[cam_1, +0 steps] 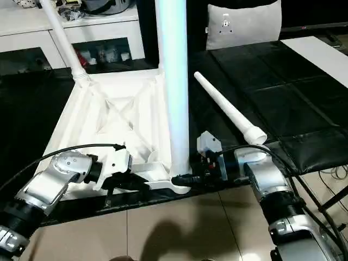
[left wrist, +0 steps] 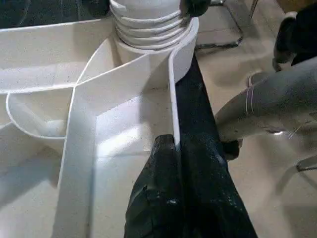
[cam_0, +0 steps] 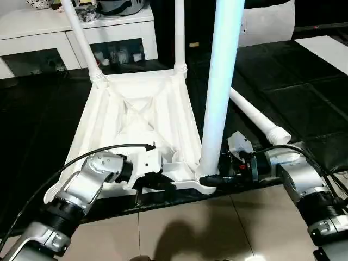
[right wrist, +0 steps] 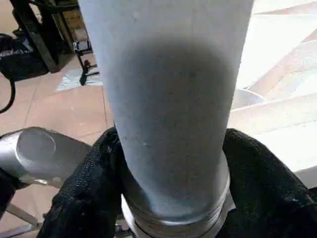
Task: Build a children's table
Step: Rotate leg to tighten
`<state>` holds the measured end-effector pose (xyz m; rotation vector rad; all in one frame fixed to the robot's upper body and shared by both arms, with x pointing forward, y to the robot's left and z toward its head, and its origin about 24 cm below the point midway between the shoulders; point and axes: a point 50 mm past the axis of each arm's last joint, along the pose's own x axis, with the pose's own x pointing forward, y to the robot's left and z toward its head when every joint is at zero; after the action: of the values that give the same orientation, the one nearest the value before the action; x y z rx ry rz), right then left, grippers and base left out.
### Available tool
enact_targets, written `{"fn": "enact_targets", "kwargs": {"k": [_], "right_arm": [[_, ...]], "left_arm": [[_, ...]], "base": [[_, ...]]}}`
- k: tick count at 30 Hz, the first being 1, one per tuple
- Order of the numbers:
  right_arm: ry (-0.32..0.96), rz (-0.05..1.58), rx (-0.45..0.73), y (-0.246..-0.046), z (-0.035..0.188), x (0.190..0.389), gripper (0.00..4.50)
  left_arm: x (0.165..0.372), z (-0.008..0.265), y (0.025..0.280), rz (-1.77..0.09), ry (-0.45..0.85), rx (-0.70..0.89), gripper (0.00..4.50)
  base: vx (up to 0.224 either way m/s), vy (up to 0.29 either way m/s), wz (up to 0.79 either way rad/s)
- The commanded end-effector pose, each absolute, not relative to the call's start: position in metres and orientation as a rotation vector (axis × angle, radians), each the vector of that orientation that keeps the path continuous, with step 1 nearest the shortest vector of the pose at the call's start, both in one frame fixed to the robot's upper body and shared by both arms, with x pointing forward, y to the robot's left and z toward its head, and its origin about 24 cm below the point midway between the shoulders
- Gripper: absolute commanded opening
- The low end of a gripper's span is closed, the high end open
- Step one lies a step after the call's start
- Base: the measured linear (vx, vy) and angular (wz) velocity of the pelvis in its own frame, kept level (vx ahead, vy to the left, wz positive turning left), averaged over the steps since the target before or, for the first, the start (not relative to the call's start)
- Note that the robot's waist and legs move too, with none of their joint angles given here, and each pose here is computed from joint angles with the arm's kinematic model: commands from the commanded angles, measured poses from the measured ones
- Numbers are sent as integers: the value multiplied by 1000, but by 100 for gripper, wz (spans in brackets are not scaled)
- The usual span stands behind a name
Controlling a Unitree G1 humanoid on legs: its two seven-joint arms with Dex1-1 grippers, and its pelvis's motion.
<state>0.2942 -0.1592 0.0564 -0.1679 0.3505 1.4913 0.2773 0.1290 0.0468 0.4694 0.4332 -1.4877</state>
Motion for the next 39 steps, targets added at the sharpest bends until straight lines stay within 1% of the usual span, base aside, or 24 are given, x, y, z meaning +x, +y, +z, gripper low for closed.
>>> {"fn": "enact_targets", "kwargs": {"k": [1, 4, 6, 8, 10, 11, 12, 13, 14, 15, 18, 19, 21, 23, 24, 25, 28, 29, 30, 31, 33, 37, 38, 39], "right_arm": [[334, 1505, -81, -146, 53, 290, 264], [335, 1424, -33, -138, 49, 293, 263], [343, 1234, -7, -125, 40, 305, 263], [348, 1130, 3, -119, 36, 311, 262], [357, 935, 39, -107, 30, 324, 262], [357, 928, 40, -107, 30, 324, 262], [359, 874, 50, -105, 29, 328, 262], [373, 780, 78, -103, 27, 333, 262], [375, 750, 85, -103, 27, 335, 262], [381, 647, 117, -103, 26, 341, 262], [359, 591, 152, -102, 27, 345, 262], [343, 581, 162, -102, 29, 345, 296], [319, 570, 167, -102, 30, 346, 331], [290, 577, 148, -106, 32, 345, 339], [273, 579, 144, -110, 33, 344, 365], [261, 595, 169, -112, 33, 341, 365], [244, 616, 168, -121, 33, 335, 381], [236, 627, 160, -124, 33, 332, 403], [236, 627, 160, -124, 33, 332, 403], [216, 633, 149, -131, 34, 327, 413], [199, 645, 139, -136, 36, 322, 436], [159, 625, 129, -144, 40, 315, 444], [156, 621, 127, -144, 41, 314, 450], [154, 618, 125, -145, 41, 313, 450]], "left_arm": [[268, 41, 118, -1519, 463, 413, 0], [268, 42, 116, -1462, 475, 374, 0], [272, 45, 106, -1356, 458, 288, 0], [274, 48, 100, -1304, 447, 240, 0], [279, 54, 81, -1215, 413, 167, 0], [280, 55, 80, -1212, 411, 165, 0], [282, 56, 76, -1189, 400, 160, 0], [286, 58, 69, -1147, 388, 154, 0], [287, 59, 68, -1140, 383, 152, 0], [291, 62, 61, -1109, 362, 150, 0], [297, 66, 53, -1069, 339, 148, 0], [300, 68, 51, -1051, 330, 156, 0], [303, 68, 50, -1027, 325, 188, 0], [306, 65, 57, -1002, 336, 252, 0], [307, 63, 60, -991, 344, 268, 0], [309, 62, 65, -976, 350, 289, 0], [312, 61, 73, -956, 357, 324, 0], [313, 61, 76, -948, 355, 331, 0], [313, 61, 76, -948, 355, 331, 0], [317, 60, 80, -929, 353, 344, 0], [321, 59, 85, -904, 353, 368, 0], [330, 62, 93, -834, 350, 360, 0], [331, 63, 93, -834, 351, 352, 43], [331, 64, 94, -835, 350, 348, 43]], "base": [[0, 0, 0], [0, 0, 0], [0, 0, 0], [0, 0, 0], [0, 0, 0], [0, 0, 0], [0, 0, 0], [0, 0, 0], [0, 0, 0], [0, 0, 0], [0, 0, 0], [0, 0, 0], [0, 0, 0], [0, 0, 0], [0, 0, 0], [54, -2, 10], [36, -8, 4], [0, 0, 0], [0, 0, 0], [0, 0, 0], [0, 0, 0], [0, 0, 0], [0, 0, 0], [0, 0, 0]]}}
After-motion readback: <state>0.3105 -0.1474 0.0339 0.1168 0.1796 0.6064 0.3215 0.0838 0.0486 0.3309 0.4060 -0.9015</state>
